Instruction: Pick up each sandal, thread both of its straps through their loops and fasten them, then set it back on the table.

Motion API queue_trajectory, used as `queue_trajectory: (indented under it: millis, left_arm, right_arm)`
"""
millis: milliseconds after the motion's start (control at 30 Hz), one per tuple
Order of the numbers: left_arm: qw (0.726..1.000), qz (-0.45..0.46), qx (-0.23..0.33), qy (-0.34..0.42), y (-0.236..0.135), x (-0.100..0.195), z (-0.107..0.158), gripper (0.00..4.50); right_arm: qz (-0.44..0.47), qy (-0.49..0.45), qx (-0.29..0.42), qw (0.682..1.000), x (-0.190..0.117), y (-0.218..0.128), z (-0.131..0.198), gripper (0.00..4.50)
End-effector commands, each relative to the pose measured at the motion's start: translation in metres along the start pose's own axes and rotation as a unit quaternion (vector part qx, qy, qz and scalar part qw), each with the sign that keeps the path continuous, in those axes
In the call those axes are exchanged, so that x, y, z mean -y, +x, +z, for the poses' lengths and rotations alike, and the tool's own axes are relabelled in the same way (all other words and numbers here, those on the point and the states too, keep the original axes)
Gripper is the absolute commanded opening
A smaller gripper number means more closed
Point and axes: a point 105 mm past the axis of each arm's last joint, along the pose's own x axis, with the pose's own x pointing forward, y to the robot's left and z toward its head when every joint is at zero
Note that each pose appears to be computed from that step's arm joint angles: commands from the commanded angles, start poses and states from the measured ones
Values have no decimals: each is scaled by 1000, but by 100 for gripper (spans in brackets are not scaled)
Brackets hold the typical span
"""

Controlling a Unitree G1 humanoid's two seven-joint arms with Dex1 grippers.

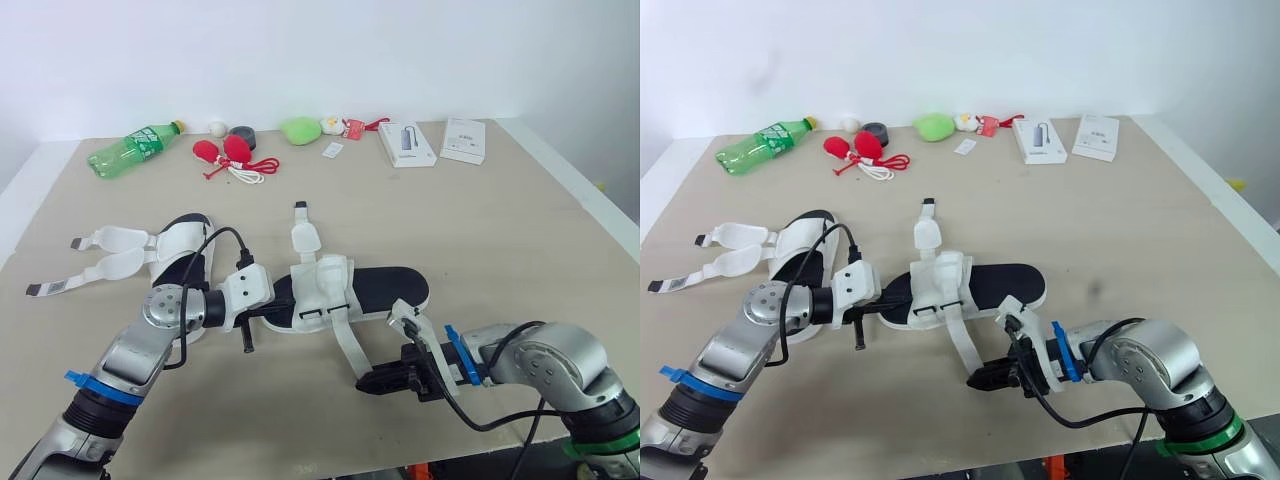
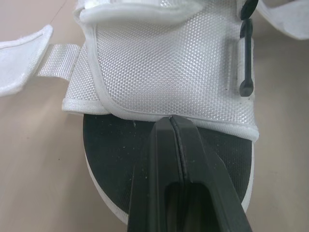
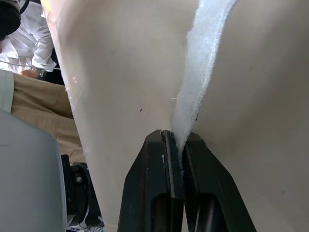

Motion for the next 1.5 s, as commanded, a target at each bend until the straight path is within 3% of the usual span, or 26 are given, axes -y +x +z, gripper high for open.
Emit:
queue_trajectory:
  millis: [33,733,833,1000,1067,1200,1333,1433,1500]
  left_arm:
    - [1000,-11,-2,3,3,4,-1,0]
    - [1000,-12,-1,3,5,5,-2,0]
    - [1000,-13,0,4,6,5,-2,0]
    - [1000,-14,2,5,8,5,-2,0]
    - [1000,-15,2,6,8,5,-2,0]
    - [1000,-18,4,6,9,6,-1,0]
    - [1000,-17,6,6,11,6,0,0]
    - [1000,-16,7,5,11,5,0,0]
    - [1000,-15,7,4,10,6,-1,0]
  right_arm:
    - [30,5,0,1000,-14,3,0,12]
    - [42,-15,-21,999,-29,-4,-7,12]
    - [57,-17,-34,998,-34,-11,-11,111]
    - [26,-85,-78,993,-25,-33,-18,348]
    - [18,-143,-50,988,-20,-45,2,446]
    - [-33,-406,-29,913,-9,-60,43,446]
    - [-26,-604,9,797,-18,-53,60,446]
    - [-22,-742,29,670,-22,-48,60,446]
    - [-16,-824,29,566,-20,-43,55,446]
